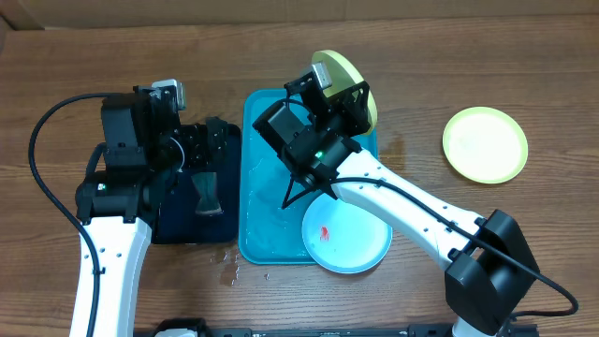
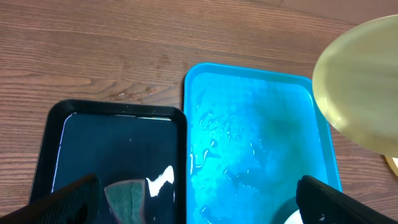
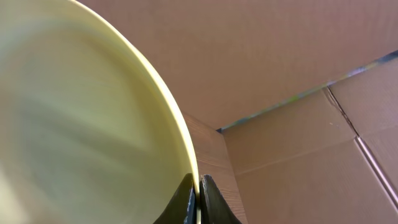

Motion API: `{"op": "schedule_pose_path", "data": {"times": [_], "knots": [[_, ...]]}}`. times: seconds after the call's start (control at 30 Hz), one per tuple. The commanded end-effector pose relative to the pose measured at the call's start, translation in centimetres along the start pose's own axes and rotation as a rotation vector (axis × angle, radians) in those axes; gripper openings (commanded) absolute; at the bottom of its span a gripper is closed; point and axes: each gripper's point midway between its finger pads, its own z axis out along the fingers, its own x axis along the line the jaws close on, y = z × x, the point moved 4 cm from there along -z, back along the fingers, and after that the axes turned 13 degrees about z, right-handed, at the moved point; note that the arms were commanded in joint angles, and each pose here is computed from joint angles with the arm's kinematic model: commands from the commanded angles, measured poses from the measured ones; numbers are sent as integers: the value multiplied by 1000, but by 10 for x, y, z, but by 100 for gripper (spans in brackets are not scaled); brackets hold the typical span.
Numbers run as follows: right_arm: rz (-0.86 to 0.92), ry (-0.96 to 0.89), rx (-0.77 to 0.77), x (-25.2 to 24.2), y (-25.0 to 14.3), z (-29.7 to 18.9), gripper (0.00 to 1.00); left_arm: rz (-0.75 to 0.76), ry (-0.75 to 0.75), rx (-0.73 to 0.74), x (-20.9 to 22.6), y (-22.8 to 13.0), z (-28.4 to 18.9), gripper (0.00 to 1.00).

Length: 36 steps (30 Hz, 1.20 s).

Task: Clean dirty plates on tray and stack at the side
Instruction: 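Lift the yellow plate upright with the right gripper, then carry the yellow plate right and stack it on the first yellow plate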

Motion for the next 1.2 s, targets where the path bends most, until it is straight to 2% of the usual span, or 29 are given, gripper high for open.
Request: {"op": "schedule_pose_path", "data": {"times": [0.0,0.13,0.23,0.47,0.6,0.8,0.9,1.17], "knots": [[25,-4,-9,-8,5,-2,4,25,-14,-30,-2,8,-6,100],[28,21,0,-5,3,-2,4,24,-14,-26,-2,7,-6,100],[77,106,42,6,-6,-3,4,22,-14,-18,-2,5,-6,100],[293,369,351,26,-43,10,4,22,-15,1,-2,1,-6,100],[427,534,479,19,-35,19,4,21,-15,3,-2,1,-6,100],[665,741,634,-19,-28,55,4,16,-16,22,-2,-3,-5,100],[745,744,743,-42,-47,85,4,14,-17,35,-2,-5,-5,100],[936,445,958,-138,-134,167,4,13,-17,38,-2,-6,-5,100]]}}
